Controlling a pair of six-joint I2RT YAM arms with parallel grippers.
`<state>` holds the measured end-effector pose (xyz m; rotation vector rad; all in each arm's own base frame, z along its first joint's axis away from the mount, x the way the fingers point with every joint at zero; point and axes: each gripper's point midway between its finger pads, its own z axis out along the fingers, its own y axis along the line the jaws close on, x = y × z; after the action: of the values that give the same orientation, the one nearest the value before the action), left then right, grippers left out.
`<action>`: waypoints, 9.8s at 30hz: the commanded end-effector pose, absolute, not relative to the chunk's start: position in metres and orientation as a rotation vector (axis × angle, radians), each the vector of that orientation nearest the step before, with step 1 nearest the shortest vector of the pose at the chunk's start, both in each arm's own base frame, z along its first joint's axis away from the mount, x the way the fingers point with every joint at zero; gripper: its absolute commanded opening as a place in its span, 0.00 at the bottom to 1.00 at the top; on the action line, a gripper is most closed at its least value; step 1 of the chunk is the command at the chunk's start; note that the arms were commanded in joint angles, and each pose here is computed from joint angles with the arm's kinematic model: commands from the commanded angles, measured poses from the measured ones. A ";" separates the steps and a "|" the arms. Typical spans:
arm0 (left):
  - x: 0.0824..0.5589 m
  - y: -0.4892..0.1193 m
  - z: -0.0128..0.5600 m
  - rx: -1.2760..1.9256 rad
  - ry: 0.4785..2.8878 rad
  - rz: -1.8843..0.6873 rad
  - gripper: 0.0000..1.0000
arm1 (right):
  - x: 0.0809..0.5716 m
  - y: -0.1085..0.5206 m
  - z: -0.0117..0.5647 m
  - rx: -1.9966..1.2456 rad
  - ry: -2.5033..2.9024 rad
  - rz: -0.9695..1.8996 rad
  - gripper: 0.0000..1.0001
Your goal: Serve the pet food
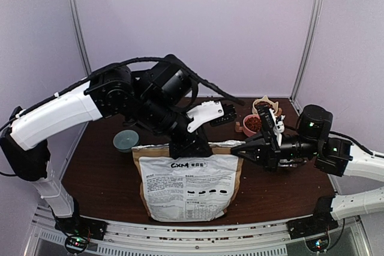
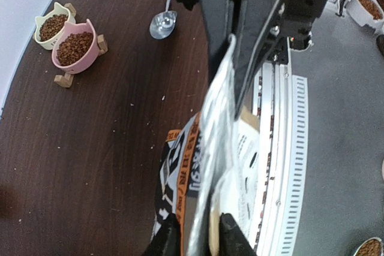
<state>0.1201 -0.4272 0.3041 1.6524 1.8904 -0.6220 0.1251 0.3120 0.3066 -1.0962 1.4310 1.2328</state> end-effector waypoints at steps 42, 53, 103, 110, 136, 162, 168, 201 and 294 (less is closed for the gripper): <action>0.148 -0.325 0.310 1.530 1.930 -0.318 0.20 | 0.134 0.294 0.327 -0.992 1.421 1.142 0.00; 0.155 -0.302 0.308 1.509 1.972 -0.254 0.00 | 0.136 0.292 0.326 -0.991 1.427 1.120 0.00; 0.105 -0.464 0.319 1.740 1.780 -0.813 0.00 | 0.132 0.287 0.321 -0.989 1.440 1.130 0.05; 0.106 -0.464 0.319 1.738 1.780 -0.810 0.00 | 0.131 0.287 0.319 -0.992 1.448 1.126 0.12; 0.105 -0.488 0.320 1.743 1.748 -0.883 0.27 | 0.126 0.292 0.322 -1.037 1.457 1.168 0.00; 0.103 -0.495 0.317 1.772 1.724 -0.902 0.00 | 0.125 0.277 0.313 -1.003 1.506 1.114 0.25; 0.103 -0.495 0.318 1.769 1.724 -0.902 0.00 | 0.124 0.276 0.314 -0.996 1.500 1.126 0.18; 0.114 -0.444 0.388 1.473 1.671 -0.970 0.60 | 0.149 0.266 0.319 -0.861 1.743 1.017 0.97; 0.109 -0.479 0.316 1.613 1.772 -0.998 0.31 | 0.131 0.306 0.327 -1.130 1.663 0.816 0.00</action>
<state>0.1191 -0.4639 0.3082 1.5959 1.8423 -0.9436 0.1227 0.3108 0.3029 -1.2414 1.7166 0.8102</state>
